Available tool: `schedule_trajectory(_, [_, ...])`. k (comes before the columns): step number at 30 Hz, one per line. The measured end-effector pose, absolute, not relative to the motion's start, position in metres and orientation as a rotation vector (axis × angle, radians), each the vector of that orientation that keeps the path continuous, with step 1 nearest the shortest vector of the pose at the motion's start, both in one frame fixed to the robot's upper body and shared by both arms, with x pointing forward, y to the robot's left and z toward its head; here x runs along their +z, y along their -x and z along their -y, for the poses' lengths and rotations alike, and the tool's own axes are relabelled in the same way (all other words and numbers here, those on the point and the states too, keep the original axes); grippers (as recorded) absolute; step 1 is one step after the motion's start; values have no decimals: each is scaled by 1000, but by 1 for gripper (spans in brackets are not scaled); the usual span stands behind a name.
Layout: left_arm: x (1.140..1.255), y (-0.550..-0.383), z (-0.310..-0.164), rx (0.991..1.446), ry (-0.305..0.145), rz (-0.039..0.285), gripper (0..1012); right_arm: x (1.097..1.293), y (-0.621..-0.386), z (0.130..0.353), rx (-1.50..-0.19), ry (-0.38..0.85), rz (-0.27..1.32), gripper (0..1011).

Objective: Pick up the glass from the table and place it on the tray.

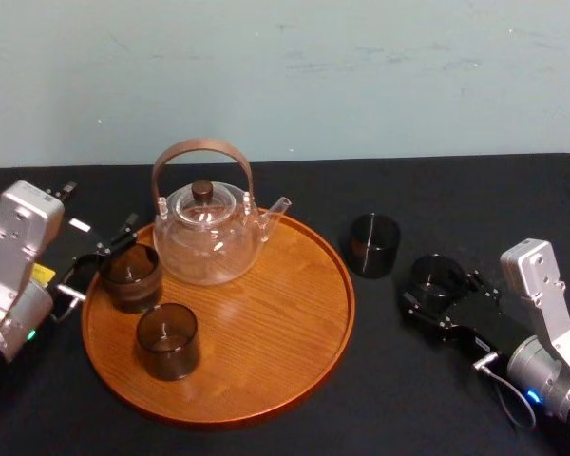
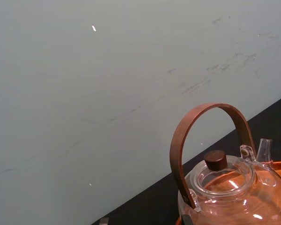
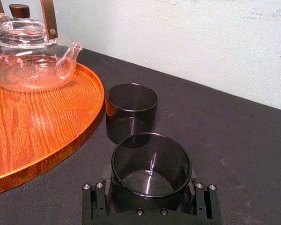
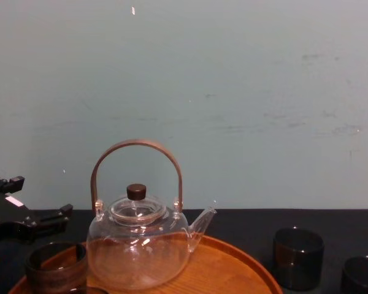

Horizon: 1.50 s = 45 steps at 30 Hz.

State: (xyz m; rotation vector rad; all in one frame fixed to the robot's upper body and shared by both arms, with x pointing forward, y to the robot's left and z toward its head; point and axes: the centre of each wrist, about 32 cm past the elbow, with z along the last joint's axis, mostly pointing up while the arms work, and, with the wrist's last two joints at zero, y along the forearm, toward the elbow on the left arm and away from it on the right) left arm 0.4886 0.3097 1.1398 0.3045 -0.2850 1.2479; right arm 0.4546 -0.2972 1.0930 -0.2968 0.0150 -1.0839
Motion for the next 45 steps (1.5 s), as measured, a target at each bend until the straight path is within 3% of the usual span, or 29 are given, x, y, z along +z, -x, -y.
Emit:
schedule_trajectory(24, [1140, -489, -310, 1248, -305, 285, 1001, 1095, -456, 300, -1071, 302, 0, 917])
schedule_trajectory(36, [1140, -489, -310, 1248, -304, 285, 1001, 1120, -444, 290, -1027, 284, 90, 916])
schedule_trajectory(45, [1140, -489, -310, 1248, -305, 285, 1001, 1132, -435, 268, -935, 248, 114, 917])
